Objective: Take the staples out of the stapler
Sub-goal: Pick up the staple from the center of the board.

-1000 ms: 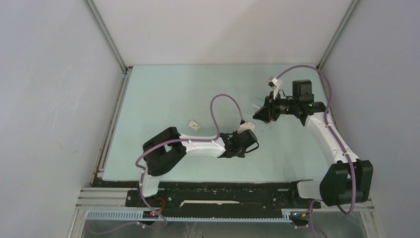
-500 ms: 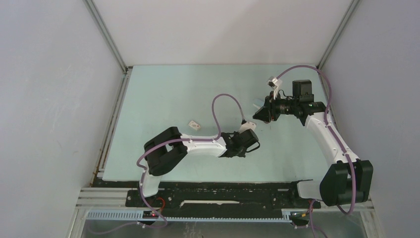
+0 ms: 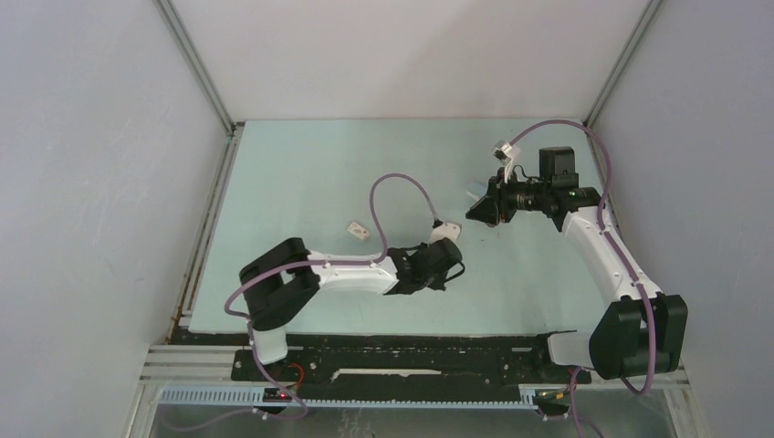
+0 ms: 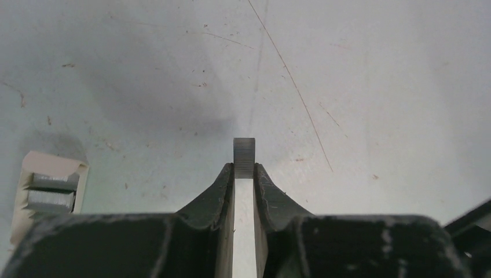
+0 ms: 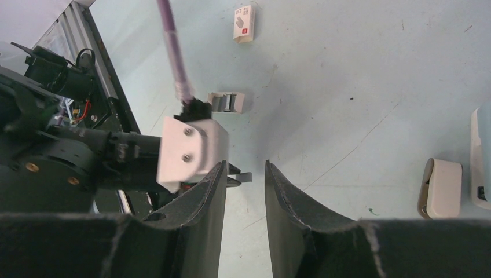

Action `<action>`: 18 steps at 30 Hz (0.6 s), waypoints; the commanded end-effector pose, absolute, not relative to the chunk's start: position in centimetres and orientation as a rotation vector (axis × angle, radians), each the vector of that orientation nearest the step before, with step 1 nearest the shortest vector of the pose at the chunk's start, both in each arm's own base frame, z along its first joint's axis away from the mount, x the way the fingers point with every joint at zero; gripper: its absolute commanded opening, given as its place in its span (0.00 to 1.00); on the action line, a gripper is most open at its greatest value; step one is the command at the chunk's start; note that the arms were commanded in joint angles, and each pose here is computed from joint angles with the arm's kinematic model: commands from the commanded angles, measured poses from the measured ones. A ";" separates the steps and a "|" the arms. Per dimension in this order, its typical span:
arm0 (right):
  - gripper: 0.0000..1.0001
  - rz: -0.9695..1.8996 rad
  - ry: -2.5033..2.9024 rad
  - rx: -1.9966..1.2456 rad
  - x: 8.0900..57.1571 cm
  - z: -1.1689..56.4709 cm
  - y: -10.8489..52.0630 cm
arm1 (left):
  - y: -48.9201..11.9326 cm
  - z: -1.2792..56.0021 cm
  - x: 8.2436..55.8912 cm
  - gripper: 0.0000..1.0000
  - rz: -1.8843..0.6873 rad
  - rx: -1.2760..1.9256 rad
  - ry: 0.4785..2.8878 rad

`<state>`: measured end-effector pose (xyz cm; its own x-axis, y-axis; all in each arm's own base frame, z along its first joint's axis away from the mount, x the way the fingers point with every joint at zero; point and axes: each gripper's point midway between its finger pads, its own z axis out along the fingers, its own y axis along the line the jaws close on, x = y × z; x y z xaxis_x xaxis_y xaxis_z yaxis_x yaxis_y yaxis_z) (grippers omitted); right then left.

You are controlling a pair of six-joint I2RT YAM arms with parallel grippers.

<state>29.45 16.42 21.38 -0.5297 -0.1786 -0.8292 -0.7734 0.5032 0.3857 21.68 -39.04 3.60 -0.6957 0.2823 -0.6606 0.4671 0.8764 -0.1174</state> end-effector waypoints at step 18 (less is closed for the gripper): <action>0.47 1.561 1.854 -0.731 25.6 24.2 20.1 | -34.5 14.4 21.8 0.14 -1.175 0.072 2.038</action>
<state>27.05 18.58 22.34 -0.6068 -0.0810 -0.7907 -0.7644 0.3319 0.5527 21.67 -33.65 8.98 -0.7332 -0.1530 -0.6625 0.3593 0.7401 -0.5685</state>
